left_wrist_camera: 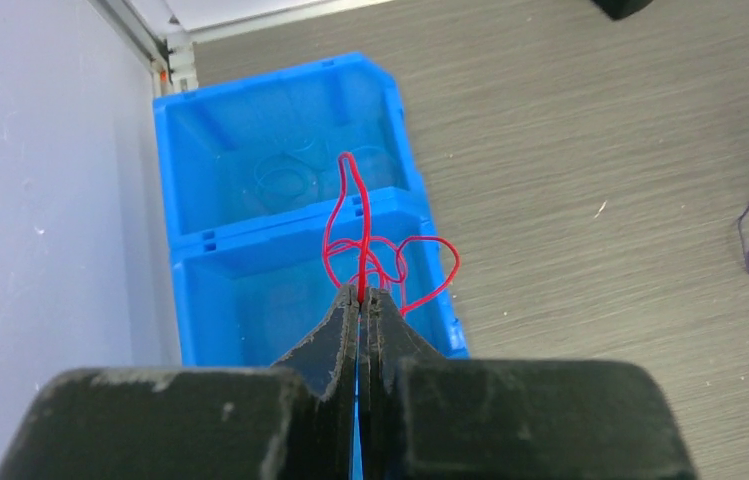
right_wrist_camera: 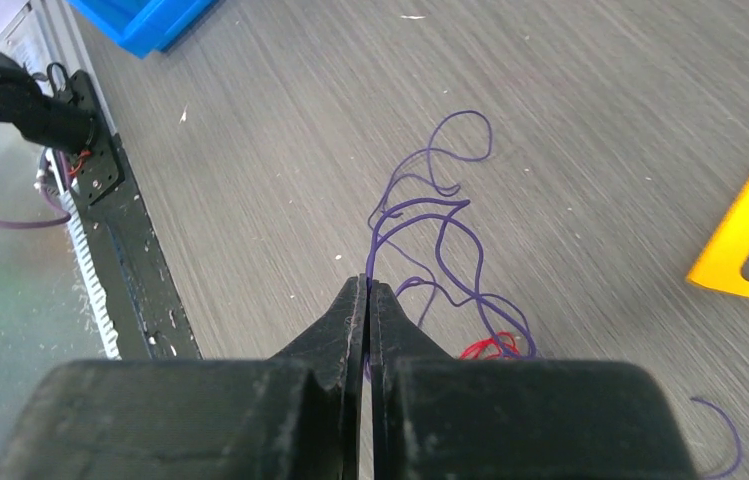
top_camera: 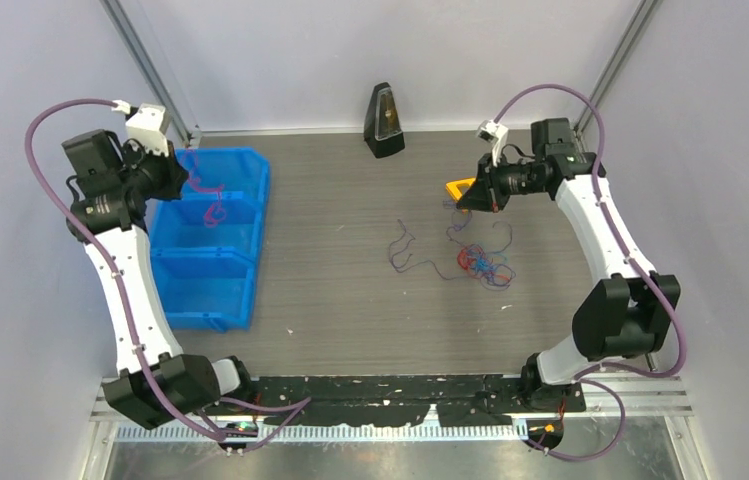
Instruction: Untangle the cables
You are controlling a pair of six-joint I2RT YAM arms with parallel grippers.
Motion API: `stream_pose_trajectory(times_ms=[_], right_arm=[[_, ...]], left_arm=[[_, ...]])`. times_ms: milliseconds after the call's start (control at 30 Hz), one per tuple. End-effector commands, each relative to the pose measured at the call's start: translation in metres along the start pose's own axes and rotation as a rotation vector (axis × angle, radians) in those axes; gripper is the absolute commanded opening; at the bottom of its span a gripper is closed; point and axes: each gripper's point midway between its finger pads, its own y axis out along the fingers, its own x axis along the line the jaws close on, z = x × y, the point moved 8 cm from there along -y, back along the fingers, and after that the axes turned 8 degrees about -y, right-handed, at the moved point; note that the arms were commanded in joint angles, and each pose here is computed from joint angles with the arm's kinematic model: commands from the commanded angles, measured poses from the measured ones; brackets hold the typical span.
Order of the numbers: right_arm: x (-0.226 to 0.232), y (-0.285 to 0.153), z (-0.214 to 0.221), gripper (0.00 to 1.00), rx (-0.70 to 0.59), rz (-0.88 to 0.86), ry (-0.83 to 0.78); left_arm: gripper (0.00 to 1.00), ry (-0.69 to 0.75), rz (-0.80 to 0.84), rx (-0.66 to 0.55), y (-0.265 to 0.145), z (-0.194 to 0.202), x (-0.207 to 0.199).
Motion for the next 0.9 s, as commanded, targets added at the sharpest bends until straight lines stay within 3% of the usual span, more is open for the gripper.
stream_pose_trajectory(times_ms=[0, 167, 200, 300, 367, 467, 567, 633, 700, 867], right_arm=[[0.006, 0.012, -0.012, 0.05, 0.026, -0.042, -0.084], [0.008, 0.026, -0.032, 0.05, 0.041, -0.046, -0.138], [0.011, 0.027, -0.04, 0.05, 0.03, -0.05, -0.156], [0.016, 0.032, -0.054, 0.05, 0.01, -0.067, -0.152], [0.028, 0.034, -0.067, 0.05, -0.014, -0.081, -0.166], [0.051, 0.03, -0.088, 0.05, -0.08, -0.094, -0.19], [0.073, 0.029, -0.11, 0.05, -0.18, -0.108, -0.245], [0.086, 0.022, -0.124, 0.06, -0.251, -0.104, -0.268], [0.09, 0.017, -0.131, 0.05, -0.283, -0.065, -0.276], [0.064, 0.004, -0.118, 0.05, -0.199, 0.186, -0.293]], left_arm=[[0.0, 0.09, -0.042, 0.073, 0.011, 0.013, 0.018], [0.01, 0.073, -0.042, 0.171, 0.029, 0.037, 0.034], [0.07, 0.084, -0.014, 0.186, 0.032, 0.04, 0.034], [0.45, 0.101, 0.086, 0.183, 0.036, 0.039, 0.029], [0.63, 0.116, 0.205, 0.146, 0.034, 0.031, 0.013], [0.76, 0.229, 0.369, 0.075, 0.033, 0.022, -0.028], [0.91, 0.282, 0.542, -0.07, 0.029, 0.021, -0.084], [0.96, 0.263, 0.659, -0.136, 0.034, 0.028, -0.12], [0.96, 0.313, 0.804, -0.121, 0.042, 0.046, -0.16], [0.92, 0.381, 0.944, -0.031, 0.085, 0.103, -0.218]])
